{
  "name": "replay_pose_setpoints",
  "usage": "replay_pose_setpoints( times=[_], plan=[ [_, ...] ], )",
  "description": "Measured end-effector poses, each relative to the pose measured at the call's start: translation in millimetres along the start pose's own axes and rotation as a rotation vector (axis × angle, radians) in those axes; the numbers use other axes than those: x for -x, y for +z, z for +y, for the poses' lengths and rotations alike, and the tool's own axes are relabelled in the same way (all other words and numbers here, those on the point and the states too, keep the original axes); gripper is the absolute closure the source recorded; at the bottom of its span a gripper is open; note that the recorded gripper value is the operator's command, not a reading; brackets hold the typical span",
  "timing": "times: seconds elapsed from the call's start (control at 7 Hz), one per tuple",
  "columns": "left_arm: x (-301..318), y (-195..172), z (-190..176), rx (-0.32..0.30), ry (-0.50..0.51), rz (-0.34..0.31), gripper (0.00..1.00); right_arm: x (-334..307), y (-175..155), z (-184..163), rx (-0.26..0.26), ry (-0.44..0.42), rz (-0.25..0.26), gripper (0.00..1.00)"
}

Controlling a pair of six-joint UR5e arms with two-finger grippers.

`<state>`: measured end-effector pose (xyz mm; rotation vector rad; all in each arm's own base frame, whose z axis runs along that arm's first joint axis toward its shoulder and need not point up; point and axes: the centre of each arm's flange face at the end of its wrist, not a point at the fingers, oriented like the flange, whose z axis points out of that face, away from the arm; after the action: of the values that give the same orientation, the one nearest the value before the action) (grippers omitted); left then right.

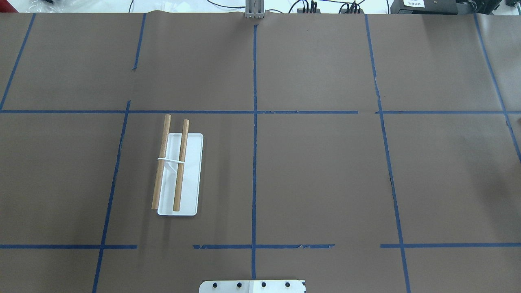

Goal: Hang towel on rack

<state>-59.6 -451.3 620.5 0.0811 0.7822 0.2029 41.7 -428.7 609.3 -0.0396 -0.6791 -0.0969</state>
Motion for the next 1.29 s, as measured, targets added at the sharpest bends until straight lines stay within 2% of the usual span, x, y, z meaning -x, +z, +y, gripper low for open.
replay_pose_setpoints(
  times=[0.57,0.86,1.29],
  plan=[
    [-9.2,-9.9,-5.0,-0.021,0.026,-0.004,0.00,5.6,-6.8,-2.0,-0.015,-0.011,-0.003,0.00],
    [-17.4,-16.9,-8.2,-0.037,0.046,-0.004,0.00,18.2,-21.0,-4.0,-0.048,-0.034,-0.008,0.00],
    [-35.6,-39.5,-39.9,-0.139,0.144,-0.016,0.00,40.4,-48.4,-5.1,-0.117,-0.081,-0.012,0.00]
  ],
)
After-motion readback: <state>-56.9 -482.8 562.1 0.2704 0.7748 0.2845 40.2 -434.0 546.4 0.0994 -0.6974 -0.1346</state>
